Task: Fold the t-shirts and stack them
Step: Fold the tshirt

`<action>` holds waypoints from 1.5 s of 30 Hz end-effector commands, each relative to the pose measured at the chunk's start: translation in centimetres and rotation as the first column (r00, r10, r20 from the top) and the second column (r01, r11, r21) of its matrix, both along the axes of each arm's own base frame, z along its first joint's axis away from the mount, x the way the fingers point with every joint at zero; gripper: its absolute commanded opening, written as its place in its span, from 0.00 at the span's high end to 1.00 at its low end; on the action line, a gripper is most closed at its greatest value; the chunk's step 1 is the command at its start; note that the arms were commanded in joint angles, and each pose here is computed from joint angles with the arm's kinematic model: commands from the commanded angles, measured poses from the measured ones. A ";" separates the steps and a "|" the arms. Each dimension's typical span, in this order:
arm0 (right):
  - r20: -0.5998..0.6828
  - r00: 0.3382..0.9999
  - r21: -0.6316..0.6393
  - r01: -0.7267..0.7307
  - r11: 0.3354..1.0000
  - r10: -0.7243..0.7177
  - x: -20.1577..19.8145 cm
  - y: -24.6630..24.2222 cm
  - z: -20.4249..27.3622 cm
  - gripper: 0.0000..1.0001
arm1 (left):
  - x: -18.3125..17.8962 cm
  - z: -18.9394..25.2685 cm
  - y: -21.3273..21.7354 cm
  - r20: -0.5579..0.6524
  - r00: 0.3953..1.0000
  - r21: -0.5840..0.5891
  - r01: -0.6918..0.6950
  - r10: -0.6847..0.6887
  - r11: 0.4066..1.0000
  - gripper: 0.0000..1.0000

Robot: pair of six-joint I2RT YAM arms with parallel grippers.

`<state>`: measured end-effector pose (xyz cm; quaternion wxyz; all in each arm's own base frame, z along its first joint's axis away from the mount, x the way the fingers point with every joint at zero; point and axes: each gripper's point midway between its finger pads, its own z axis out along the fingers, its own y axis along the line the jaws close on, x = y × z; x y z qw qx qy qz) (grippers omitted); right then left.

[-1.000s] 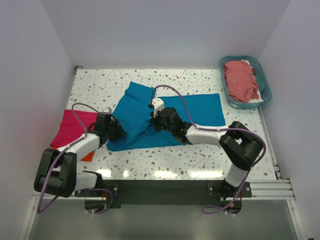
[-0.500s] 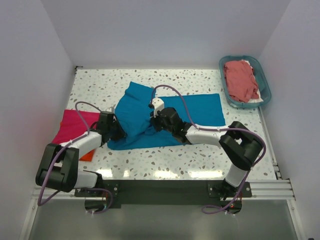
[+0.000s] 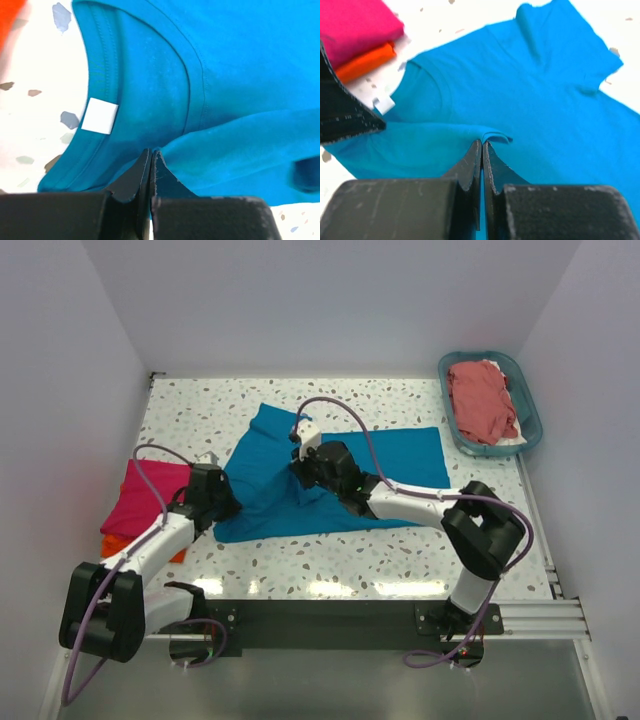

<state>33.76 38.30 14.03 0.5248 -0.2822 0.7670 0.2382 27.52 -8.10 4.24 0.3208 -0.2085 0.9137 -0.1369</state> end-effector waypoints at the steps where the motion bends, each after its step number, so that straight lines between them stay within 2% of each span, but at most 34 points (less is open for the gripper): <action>1: 0.097 0.995 0.042 -0.034 0.999 0.029 1.7 1.8 3.3 1.00 | -0.6 0.1 0.9 -0.005 0.998 0.021 -0.056 0.056 0.998 1.00; 8: 0.065 0.997 0.022 -0.047 0.999 0.046 4.4 3.0 1.4 0.98 | 0.3 0.9 1.1 0.028 0.996 0.019 -0.085 0.085 0.996 1.00; 13: 0.020 1.000 -0.016 -0.016 1.000 0.016 6.8 2.8 -1.1 0.87 | 0.5 0.1 1.6 0.005 0.994 0.043 -0.113 0.113 0.993 1.00; 14: 0.008 1.000 -0.027 -0.013 1.000 0.013 7.0 2.5 -1.6 0.76 | 0.5 0.0 1.7 0.003 0.993 0.046 -0.121 0.121 0.992 0.99; 15: 0.006 1.000 -0.030 -0.007 1.000 0.007 7.2 2.4 -1.7 0.65 | 0.5 0.1 1.9 0.012 0.991 0.050 -0.133 0.133 0.990 0.82; 16: 0.002 1.000 -0.032 0.005 0.999 -0.005 7.5 2.1 -1.7 0.57 | 0.6 0.1 2.0 0.014 0.990 0.053 -0.138 0.137 0.989 0.72; 17: -0.001 1.000 -0.044 0.027 0.999 -0.027 7.7 1.6 -1.8 0.42 | 0.7 0.3 2.1 0.022 0.990 0.052 -0.140 0.139 0.989 0.62; 18: -0.004 0.999 -0.048 0.041 0.998 -0.041 7.9 1.4 -1.6 0.38 | 0.9 0.5 2.2 0.030 0.989 0.052 -0.147 0.146 0.988 0.49; 21: -0.006 0.995 -0.076 0.099 0.992 -0.100 8.2 -0.1 -0.5 0.32 | 1.5 1.7 2.2 0.065 0.986 0.038 -0.155 0.152 0.987 0.47; 25: -0.064 0.987 -0.046 0.144 0.989 -0.147 6.3 -1.9 1.9 0.35 | 2.5 3.6 1.8 0.104 0.984 0.016 -0.147 0.144 0.989 0.50; 26: -0.103 0.984 -0.043 0.139 0.989 -0.143 5.5 -2.2 1.4 0.39 | 2.5 3.8 1.3 0.103 0.986 -0.001 -0.131 0.130 0.991 0.59; 27: -0.169 0.980 -0.005 0.107 0.994 -0.106 4.2 -1.5 1.1 0.51 | 2.6 4.0 0.9 0.108 0.987 -0.016 -0.119 0.120 0.993 0.64; 29: -0.237 0.968 -0.001 0.082 0.997 -0.080 2.0 -1.6 -0.1 0.64 | 2.7 4.3 -0.2 0.114 0.990 -0.047 -0.077 0.082 0.996 0.76; 30: -0.279 0.959 0.015 0.059 0.998 -0.052 0.6 -0.8 -0.6 0.74 | 2.7 4.3 -0.5 0.112 0.991 -0.059 -0.072 0.079 0.996 0.80; 31: -0.296 0.955 0.024 0.045 0.999 -0.036 -0.2 -0.5 -1.0 0.78 | 2.7 4.3 -0.8 0.112 0.991 -0.066 -0.060 0.067 0.996 0.83; 32: -0.321 0.946 0.010 0.037 0.999 -0.032 -1.0 -0.6 -2.1 0.80 | 2.9 4.5 -1.5 0.124 0.991 -0.078 -0.038 0.047 0.996 0.90; 34: -0.358 0.934 0.001 0.012 1.000 -0.011 -2.4 0.0 -3.3 0.87 | 2.9 4.3 -2.2 0.129 0.991 -0.093 -0.012 0.024 0.996 0.95; 39: -0.435 0.900 -0.008 -0.043 0.999 0.035 -4.3 1.6 -6.1 0.91 | 3.3 3.5 -5.2 0.137 0.989 -0.157 0.075 -0.053 0.985 0.99; 43: -0.466 0.884 -0.031 -0.054 0.998 0.033 -4.8 1.9 -7.8 0.92 | 3.5 1.9 -5.8 0.112 0.992 -0.160 0.067 -0.049 0.985 1.00; 45: -0.473 0.881 -0.044 -0.051 0.998 0.024 -4.5 2.1 -8.4 0.92 | 3.2 0.4 -5.5 0.062 0.998 -0.146 0.034 -0.025 0.989 1.00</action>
